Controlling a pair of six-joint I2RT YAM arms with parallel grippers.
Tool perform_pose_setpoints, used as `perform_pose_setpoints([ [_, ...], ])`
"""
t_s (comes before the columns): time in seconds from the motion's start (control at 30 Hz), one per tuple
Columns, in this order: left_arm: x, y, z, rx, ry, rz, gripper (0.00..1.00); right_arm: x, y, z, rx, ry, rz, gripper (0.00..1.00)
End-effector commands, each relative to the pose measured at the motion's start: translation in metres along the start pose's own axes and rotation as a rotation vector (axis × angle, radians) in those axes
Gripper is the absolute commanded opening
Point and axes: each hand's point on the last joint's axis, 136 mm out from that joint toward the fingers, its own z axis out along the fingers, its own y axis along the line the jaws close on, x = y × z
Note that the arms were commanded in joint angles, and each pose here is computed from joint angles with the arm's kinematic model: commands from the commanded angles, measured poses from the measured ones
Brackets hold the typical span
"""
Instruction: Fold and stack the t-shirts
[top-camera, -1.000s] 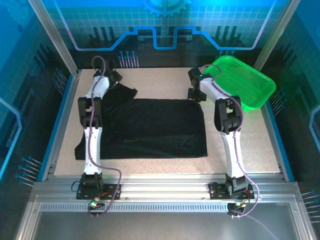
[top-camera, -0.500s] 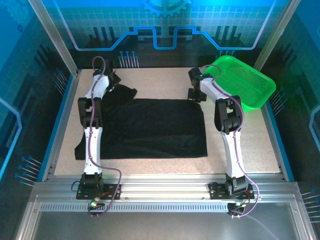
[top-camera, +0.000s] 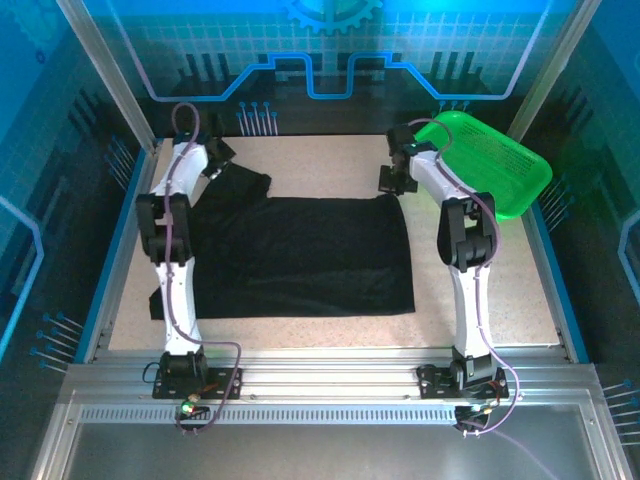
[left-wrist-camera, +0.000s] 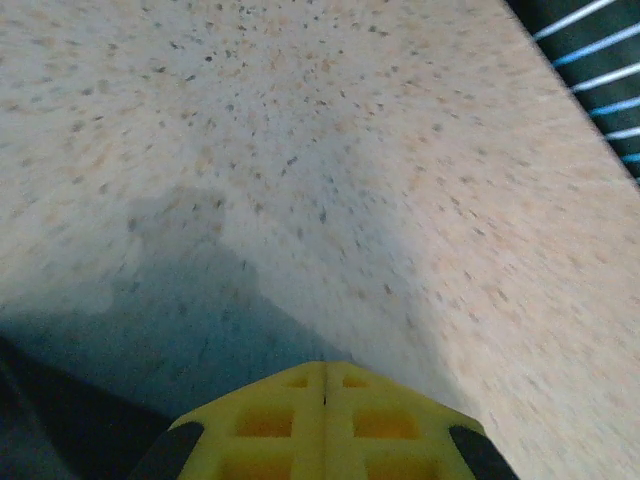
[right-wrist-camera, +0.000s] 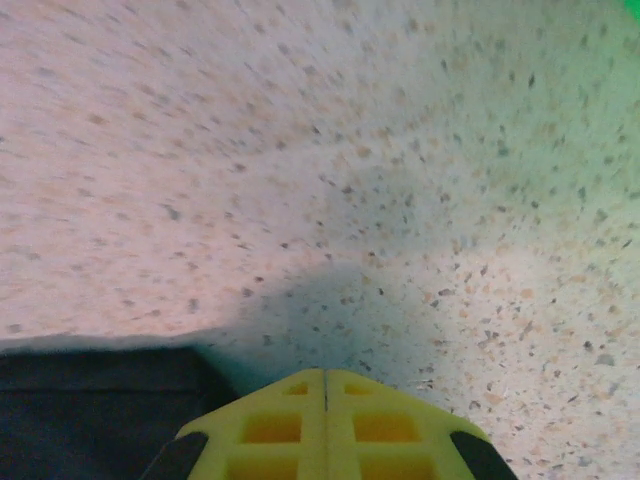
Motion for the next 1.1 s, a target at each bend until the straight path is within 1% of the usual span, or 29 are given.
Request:
perform_pose_setpoints([
  [0.0, -0.003, -0.012, -0.061, 0.109, -0.032, -0.001, 0.00, -0.017, 0.010, -0.032, -0.068, -0.076, -0.083, 0.00],
  [0.13, 0.024, 0.013, -0.098, 0.121, -0.015, -0.016, 0.00, -0.012, 0.010, -0.046, -0.081, -0.104, -0.094, 0.00],
  [0.27, 0.046, 0.053, -0.133, 0.097, -0.037, -0.058, 0.00, 0.002, 0.012, -0.060, -0.088, -0.119, -0.096, 0.00],
  [0.33, 0.058, 0.072, -0.150, 0.073, -0.054, -0.061, 0.00, 0.015, 0.008, -0.065, -0.065, -0.117, -0.092, 0.00],
  [0.43, 0.078, 0.107, -0.170, 0.009, -0.065, -0.082, 0.00, 0.039, 0.002, -0.069, -0.053, -0.112, -0.081, 0.00],
  [0.53, 0.095, 0.144, -0.189, -0.064, -0.103, -0.103, 0.00, 0.066, -0.004, -0.073, -0.043, -0.101, -0.081, 0.00],
  [0.6, 0.110, 0.168, -0.194, -0.113, -0.107, -0.124, 0.00, 0.085, -0.007, -0.073, -0.043, -0.078, -0.075, 0.00],
  [0.67, 0.121, 0.185, -0.200, -0.153, -0.107, -0.130, 0.00, 0.101, -0.011, -0.073, -0.029, -0.057, -0.076, 0.00],
  [0.8, 0.137, 0.207, -0.207, -0.199, -0.111, -0.132, 0.00, 0.126, -0.025, -0.070, 0.007, -0.018, -0.063, 0.00],
  [0.97, 0.153, 0.232, -0.211, -0.281, -0.095, -0.125, 0.00, 0.140, -0.032, -0.067, 0.029, 0.016, -0.063, 0.00],
  [1.07, 0.164, 0.243, -0.211, -0.300, -0.083, -0.138, 0.00, 0.146, -0.034, -0.064, 0.038, 0.031, -0.059, 0.00],
])
